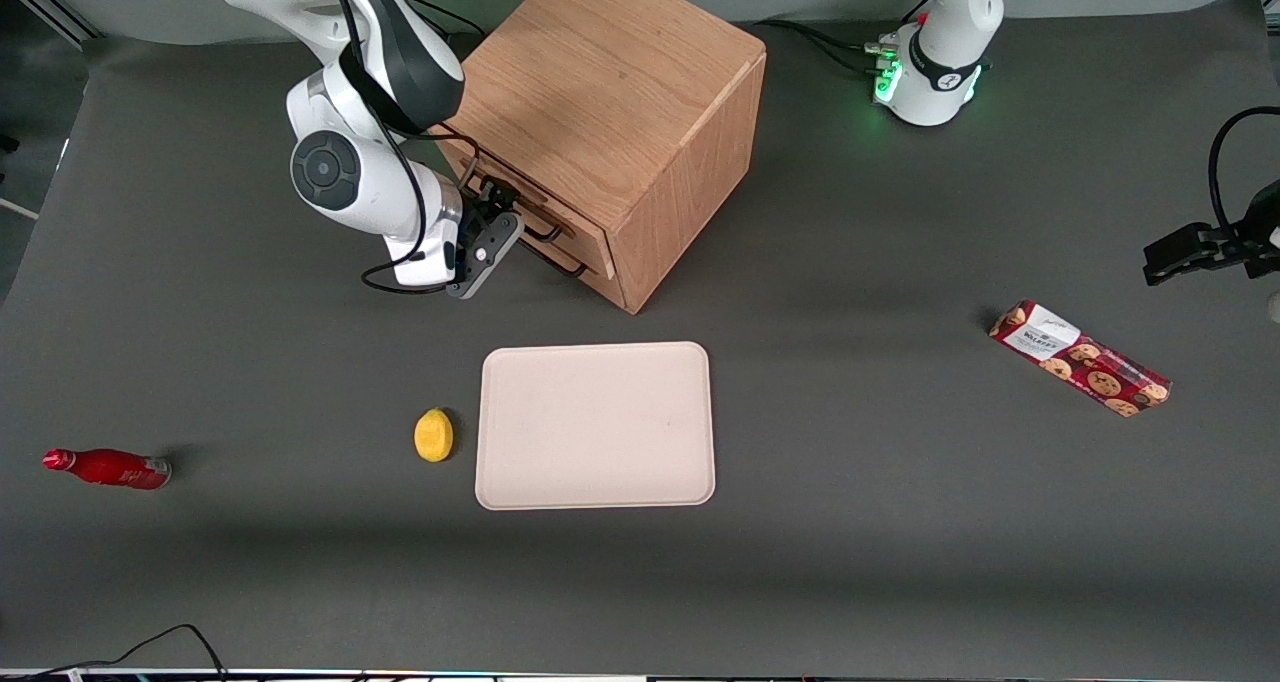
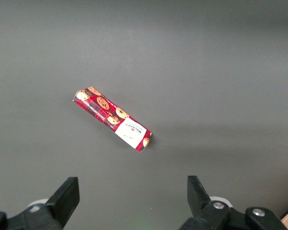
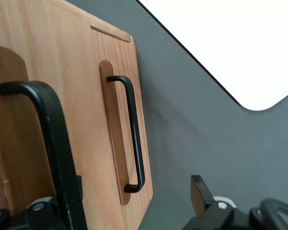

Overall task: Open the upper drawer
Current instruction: 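Pull the handle outward with the right gripper, sliding the drawer open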

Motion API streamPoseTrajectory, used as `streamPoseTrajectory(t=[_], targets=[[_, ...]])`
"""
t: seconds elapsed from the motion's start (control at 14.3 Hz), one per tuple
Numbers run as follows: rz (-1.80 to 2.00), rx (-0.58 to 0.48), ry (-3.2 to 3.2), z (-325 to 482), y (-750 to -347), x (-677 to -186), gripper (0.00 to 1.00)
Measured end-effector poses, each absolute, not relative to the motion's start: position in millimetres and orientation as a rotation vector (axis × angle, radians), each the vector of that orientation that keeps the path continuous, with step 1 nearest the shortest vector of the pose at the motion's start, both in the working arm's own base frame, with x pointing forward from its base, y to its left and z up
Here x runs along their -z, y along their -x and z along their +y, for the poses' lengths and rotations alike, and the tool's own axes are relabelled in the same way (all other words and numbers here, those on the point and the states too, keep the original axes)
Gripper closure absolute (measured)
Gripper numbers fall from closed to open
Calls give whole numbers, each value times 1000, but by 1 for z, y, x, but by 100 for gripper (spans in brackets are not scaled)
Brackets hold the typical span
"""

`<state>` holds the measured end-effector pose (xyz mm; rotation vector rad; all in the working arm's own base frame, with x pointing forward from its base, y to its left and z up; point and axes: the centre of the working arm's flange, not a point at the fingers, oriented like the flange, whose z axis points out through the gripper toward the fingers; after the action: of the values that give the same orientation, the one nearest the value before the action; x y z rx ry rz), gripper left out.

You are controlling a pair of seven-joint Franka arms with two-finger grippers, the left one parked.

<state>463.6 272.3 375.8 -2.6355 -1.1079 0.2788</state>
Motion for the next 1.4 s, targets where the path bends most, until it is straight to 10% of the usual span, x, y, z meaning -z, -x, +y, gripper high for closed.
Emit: streamPoseTrajectory(t=[1.4], targets=[[-1065, -180, 2683, 225, -498, -374, 0]])
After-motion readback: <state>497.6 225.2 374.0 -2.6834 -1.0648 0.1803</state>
